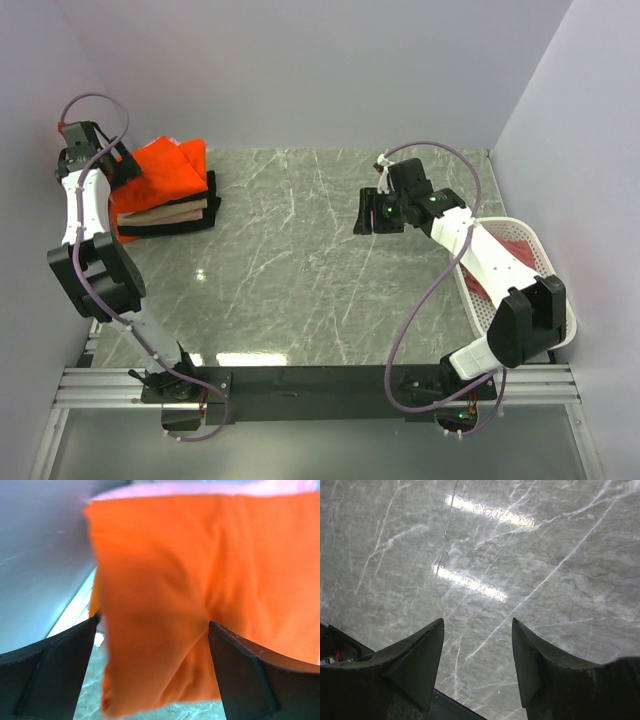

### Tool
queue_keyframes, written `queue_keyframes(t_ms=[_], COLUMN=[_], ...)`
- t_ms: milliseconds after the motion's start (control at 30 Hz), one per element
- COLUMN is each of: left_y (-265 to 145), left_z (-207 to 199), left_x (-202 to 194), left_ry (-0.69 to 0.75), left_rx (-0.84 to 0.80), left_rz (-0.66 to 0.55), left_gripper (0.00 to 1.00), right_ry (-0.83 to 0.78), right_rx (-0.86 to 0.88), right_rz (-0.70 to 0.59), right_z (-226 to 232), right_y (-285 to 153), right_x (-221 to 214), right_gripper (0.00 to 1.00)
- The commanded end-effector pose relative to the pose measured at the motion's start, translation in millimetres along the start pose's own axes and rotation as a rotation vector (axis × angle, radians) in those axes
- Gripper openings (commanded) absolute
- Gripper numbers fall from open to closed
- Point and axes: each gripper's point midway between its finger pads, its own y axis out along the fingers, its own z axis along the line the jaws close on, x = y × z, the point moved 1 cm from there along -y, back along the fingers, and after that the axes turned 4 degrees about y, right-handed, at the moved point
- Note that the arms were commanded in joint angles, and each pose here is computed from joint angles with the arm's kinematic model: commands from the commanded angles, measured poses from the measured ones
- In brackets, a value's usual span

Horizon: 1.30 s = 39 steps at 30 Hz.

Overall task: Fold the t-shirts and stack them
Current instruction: Neatly place the folded tshirt to the corner

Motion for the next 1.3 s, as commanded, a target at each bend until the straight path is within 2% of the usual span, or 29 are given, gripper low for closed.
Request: queue_keyframes(t_ms=[0,300,500,633,933,1033,1267], left_y=[-55.1,-121.7,-172.4,-199.5,-210.4,-217.4,-234.2], left_z=[4.6,-14.4,-67.2,-109.0,-175.0,-190.9,-209.1], left_x=[33.5,4.6,-37.4,-81.9,-185.7,-202.7,-209.0], left_ry=[-0.052,-0.059,-0.016,0.034,0.129,0.131,0.157], left_rx=[0.043,0.044,-0.105,-0.276,-0.512,-0.581,-0.665], left_rz=[-0.133,-0.217,-0.297,-0.277,-0.128,-0.115,-0.124], left_gripper=[0.99,0.99,0.99,0.99,0.99,0.99,0.99], right_ry=[-0.017,-0.028,-0.013,-0.001,0.04,0.04,0.062], right_rx=[-0.008,-0.069,-0.095,-0.111,-0.1,-0.086,-0.06], right_rz=[-0.058,-0.089,-0.117,-0.124,-0.158,-0.164,-0.185], right_z=[1.3,-7.5,-16.2,-23.4,-31.7,-31.4,-32.7], right_y=[-17.0,-28.3,-33.5,-33.5,-28.0,-24.7,-16.9], right_x=[6.8,12.9,17.6,19.4,19.7,17.4,8.7], right_gripper=[0.64,0.64,0.65,0.65,0.65,0.65,0.65])
